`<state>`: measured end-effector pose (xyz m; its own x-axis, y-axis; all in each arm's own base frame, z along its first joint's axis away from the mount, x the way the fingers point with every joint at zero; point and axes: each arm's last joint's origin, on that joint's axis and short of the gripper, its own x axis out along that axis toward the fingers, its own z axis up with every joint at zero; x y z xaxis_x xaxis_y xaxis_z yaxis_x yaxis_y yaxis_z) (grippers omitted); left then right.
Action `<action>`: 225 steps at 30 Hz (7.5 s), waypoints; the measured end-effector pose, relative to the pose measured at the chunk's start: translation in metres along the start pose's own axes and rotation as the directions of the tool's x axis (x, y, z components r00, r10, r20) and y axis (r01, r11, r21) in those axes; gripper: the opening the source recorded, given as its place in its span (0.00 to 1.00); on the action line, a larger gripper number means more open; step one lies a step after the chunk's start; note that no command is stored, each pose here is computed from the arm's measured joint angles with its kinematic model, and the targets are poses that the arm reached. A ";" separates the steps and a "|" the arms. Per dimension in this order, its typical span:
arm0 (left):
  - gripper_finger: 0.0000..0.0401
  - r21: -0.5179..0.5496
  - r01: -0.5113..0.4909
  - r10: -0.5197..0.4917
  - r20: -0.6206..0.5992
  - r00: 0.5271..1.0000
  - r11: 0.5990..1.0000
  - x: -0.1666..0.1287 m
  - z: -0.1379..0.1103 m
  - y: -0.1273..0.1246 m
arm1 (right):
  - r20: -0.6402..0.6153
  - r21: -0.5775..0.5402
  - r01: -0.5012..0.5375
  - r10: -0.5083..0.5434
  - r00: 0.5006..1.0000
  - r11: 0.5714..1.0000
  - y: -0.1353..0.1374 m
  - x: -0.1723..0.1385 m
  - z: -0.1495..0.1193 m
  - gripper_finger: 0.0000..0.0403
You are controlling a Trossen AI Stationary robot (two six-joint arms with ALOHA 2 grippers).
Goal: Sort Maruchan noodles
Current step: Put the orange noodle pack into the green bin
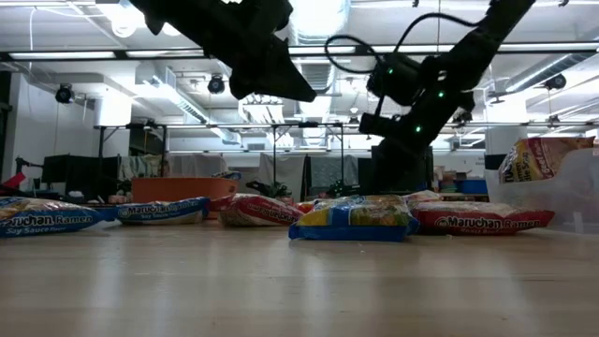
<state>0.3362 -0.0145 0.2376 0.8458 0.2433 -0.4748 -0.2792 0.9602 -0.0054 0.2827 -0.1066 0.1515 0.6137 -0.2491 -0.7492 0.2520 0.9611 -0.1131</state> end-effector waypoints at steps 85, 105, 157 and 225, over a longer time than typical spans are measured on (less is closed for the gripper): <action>0.28 -0.574 -0.190 0.209 -0.033 0.977 0.797 0.150 -0.079 0.088 | 0.011 0.076 0.007 -0.007 1.000 0.997 -0.004 -0.012 0.003 0.15; 0.00 -0.356 -0.139 0.179 0.081 0.981 0.924 0.124 -0.041 0.068 | 0.329 0.138 0.014 -0.059 0.943 0.990 -0.002 -0.119 -0.014 0.15; 0.00 -0.023 -0.319 0.310 -0.180 0.934 0.947 0.124 -0.079 0.041 | 0.190 0.236 -0.009 -0.037 0.981 0.972 -0.001 -0.084 -0.014 0.15; 0.00 0.066 -0.223 0.232 -0.206 0.951 0.973 0.107 -0.101 0.064 | -0.085 0.613 -0.198 0.313 0.946 0.765 -0.058 0.024 0.018 0.77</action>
<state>0.3632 0.0595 0.0979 0.6457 0.4257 -0.6339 -0.4304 0.8886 0.1584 0.2965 -0.1710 0.1515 0.5959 0.0754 -0.7995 0.5296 0.7115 0.4618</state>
